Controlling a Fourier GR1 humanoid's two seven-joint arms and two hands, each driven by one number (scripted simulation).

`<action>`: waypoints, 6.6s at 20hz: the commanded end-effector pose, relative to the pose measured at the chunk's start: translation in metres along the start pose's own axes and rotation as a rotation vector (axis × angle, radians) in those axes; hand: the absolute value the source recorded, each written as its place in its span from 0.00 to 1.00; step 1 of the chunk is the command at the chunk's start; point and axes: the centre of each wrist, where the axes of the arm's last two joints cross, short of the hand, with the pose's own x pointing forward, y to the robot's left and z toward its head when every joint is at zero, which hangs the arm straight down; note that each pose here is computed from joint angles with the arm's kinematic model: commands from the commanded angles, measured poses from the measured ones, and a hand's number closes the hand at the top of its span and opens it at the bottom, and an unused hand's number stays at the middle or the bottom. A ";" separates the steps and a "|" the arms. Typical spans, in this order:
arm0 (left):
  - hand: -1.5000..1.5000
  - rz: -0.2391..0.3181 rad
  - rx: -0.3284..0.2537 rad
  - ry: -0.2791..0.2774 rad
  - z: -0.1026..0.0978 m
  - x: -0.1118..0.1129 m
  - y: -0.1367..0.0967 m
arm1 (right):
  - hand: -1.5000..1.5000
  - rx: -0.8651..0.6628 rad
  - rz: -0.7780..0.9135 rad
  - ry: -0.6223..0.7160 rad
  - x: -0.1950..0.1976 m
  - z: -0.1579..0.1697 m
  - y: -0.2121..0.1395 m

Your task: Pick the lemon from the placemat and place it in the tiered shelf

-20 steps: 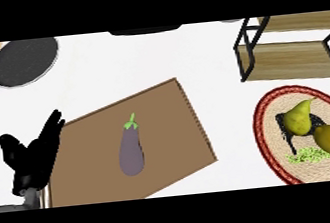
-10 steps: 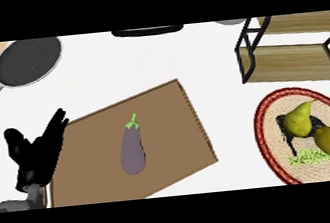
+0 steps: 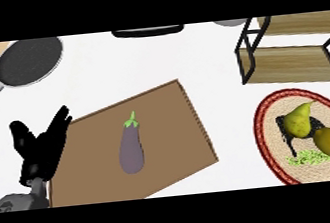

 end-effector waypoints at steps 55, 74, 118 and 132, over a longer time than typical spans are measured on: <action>0.50 0.008 0.005 0.066 0.000 -0.016 -0.005 | 0.00 0.099 0.285 0.104 -0.079 -0.091 0.114; 0.50 0.016 0.057 0.086 0.004 -0.028 0.017 | 1.00 0.012 0.512 0.206 -0.004 -0.149 0.216; 0.50 -0.001 0.001 0.066 -0.006 -0.029 0.000 | 1.00 -0.730 0.461 0.017 0.318 -0.060 0.025; 0.50 0.012 -0.009 0.043 -0.003 -0.024 -0.011 | 1.00 -0.750 0.513 0.023 0.263 -0.125 -0.013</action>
